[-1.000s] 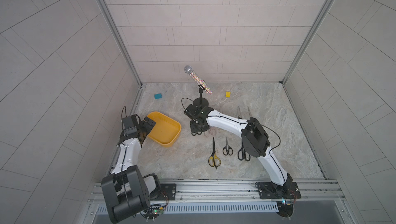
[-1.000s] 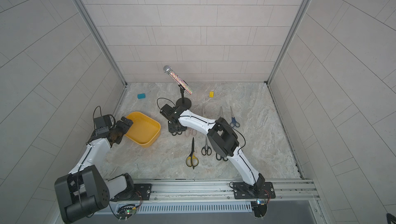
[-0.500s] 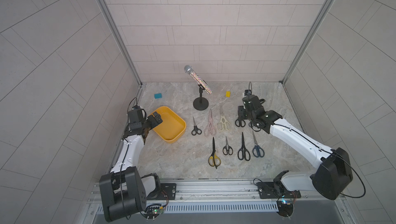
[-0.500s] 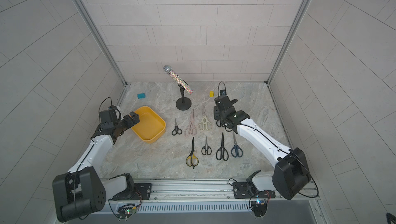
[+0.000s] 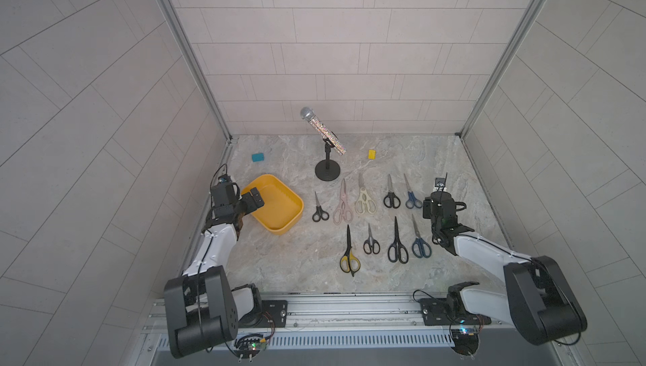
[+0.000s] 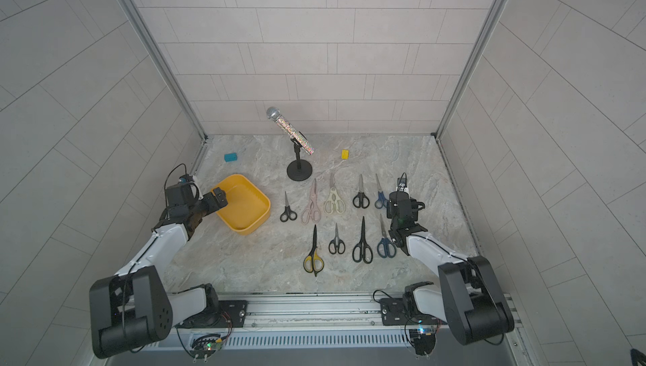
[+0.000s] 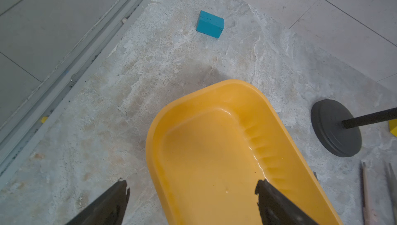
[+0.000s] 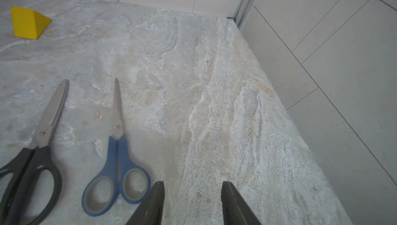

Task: Take the scissors out of the storage box
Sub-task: Reset both arms

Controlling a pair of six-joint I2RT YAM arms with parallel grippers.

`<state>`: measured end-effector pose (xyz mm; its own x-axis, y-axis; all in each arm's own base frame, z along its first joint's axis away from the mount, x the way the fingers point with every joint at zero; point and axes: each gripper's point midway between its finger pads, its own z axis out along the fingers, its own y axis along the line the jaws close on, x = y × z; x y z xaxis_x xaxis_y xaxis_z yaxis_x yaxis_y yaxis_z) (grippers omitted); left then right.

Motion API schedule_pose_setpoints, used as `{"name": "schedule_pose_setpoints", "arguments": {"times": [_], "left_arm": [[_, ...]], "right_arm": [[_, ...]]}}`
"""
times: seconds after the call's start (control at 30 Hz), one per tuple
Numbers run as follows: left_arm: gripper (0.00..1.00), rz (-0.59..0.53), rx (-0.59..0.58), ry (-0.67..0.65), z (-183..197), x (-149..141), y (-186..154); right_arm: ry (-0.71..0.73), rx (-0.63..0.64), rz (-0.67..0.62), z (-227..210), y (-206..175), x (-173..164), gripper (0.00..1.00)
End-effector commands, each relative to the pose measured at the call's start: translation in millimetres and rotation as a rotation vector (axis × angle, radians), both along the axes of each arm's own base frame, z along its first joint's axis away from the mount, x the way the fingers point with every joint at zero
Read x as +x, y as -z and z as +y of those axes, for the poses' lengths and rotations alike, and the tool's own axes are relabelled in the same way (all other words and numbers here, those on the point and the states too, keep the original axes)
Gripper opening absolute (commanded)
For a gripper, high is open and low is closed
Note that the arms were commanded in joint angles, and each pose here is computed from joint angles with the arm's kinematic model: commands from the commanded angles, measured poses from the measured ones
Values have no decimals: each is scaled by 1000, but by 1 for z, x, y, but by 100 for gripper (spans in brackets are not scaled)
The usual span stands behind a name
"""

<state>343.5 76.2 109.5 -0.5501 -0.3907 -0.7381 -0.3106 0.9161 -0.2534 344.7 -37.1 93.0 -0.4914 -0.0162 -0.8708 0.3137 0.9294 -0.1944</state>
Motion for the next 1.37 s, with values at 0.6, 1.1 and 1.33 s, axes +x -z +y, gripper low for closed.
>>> {"name": "schedule_pose_setpoints", "arguments": {"times": [0.6,1.1,1.33], "left_arm": [[100,-333,353,135,-51,37,-5],[100,-350,384,103,-51,40,12],[100,-317,392,44,-41,40,17]], "right_arm": [[-23,16,-193,-10,-2,40,100],[-28,20,-184,-9,-1,42,100],[-34,20,-190,-9,-2,41,100]]}}
